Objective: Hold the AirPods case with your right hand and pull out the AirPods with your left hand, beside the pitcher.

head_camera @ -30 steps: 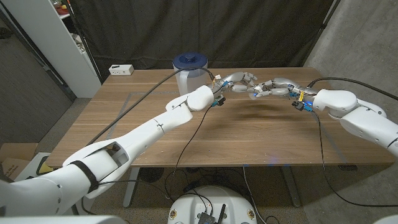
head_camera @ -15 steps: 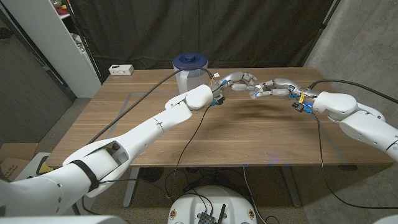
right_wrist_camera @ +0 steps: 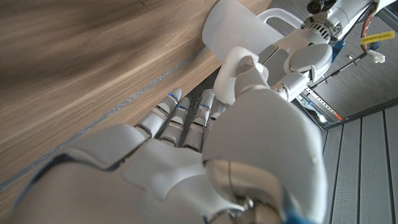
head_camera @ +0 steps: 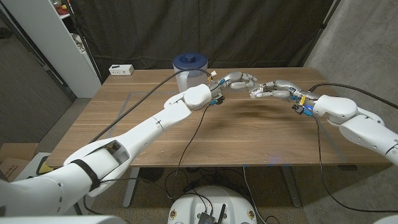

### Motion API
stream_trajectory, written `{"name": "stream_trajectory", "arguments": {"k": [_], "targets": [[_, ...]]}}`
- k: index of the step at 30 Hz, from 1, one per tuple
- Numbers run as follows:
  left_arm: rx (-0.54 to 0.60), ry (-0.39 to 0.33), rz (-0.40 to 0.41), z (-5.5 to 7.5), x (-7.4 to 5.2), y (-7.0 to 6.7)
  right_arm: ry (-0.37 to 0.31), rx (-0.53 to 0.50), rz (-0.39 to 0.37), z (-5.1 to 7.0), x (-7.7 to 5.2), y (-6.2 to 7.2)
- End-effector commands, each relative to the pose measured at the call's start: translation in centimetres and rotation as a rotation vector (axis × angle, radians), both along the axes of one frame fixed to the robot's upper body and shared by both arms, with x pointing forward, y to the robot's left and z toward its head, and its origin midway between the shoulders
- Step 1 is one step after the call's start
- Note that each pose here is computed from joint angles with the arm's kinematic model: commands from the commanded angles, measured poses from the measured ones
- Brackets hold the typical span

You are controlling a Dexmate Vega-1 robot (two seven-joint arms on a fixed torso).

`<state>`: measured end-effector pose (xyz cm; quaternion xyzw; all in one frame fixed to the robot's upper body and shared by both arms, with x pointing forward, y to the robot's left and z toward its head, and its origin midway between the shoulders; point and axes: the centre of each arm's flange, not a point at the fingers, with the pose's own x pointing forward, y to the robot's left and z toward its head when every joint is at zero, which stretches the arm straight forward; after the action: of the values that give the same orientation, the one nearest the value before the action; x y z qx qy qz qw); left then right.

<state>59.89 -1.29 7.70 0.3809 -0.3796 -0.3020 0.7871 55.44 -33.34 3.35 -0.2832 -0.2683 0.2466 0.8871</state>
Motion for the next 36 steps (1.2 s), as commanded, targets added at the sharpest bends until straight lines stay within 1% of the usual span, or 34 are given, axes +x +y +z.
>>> {"name": "stream_trajectory", "arguments": {"k": [1,4,10,20,24,25,27,28,29,30,36], "targets": [[-0.068,0.102,-0.100,0.0,0.4,0.2,0.008,0.073,-0.006,-0.9,0.0,-1.2],[-0.083,0.125,-0.116,-0.1,0.6,0.2,0.005,0.084,-0.004,-0.9,0.0,-1.3],[-0.091,0.153,-0.124,-0.3,1.0,0.3,0.006,0.098,-0.001,-0.9,0.0,-1.4],[-0.098,0.169,-0.124,-0.4,1.4,0.7,0.013,0.106,-0.005,-0.9,0.2,-1.3],[-0.116,0.171,-0.138,-0.4,1.4,1.0,0.025,0.102,-0.012,-0.8,0.2,-1.2],[-0.117,0.162,-0.140,-0.4,1.4,1.1,0.027,0.105,-0.015,-0.8,0.2,-1.2],[-0.106,0.122,-0.128,-0.5,1.0,1.3,0.028,0.107,-0.018,-0.9,0.2,-1.1],[-0.106,0.121,-0.127,-0.5,1.0,1.3,0.028,0.107,-0.018,-0.9,0.2,-1.1],[-0.087,0.075,-0.111,-0.5,0.5,1.4,0.027,0.112,-0.020,-0.9,0.2,-1.1],[-0.078,0.051,-0.099,-0.5,0.3,1.4,0.025,0.110,-0.024,-0.9,0.2,-1.1],[-0.048,-0.061,-0.048,-0.6,-1.0,1.4,0.017,0.102,-0.029,-0.6,0.0,-0.9]]}}
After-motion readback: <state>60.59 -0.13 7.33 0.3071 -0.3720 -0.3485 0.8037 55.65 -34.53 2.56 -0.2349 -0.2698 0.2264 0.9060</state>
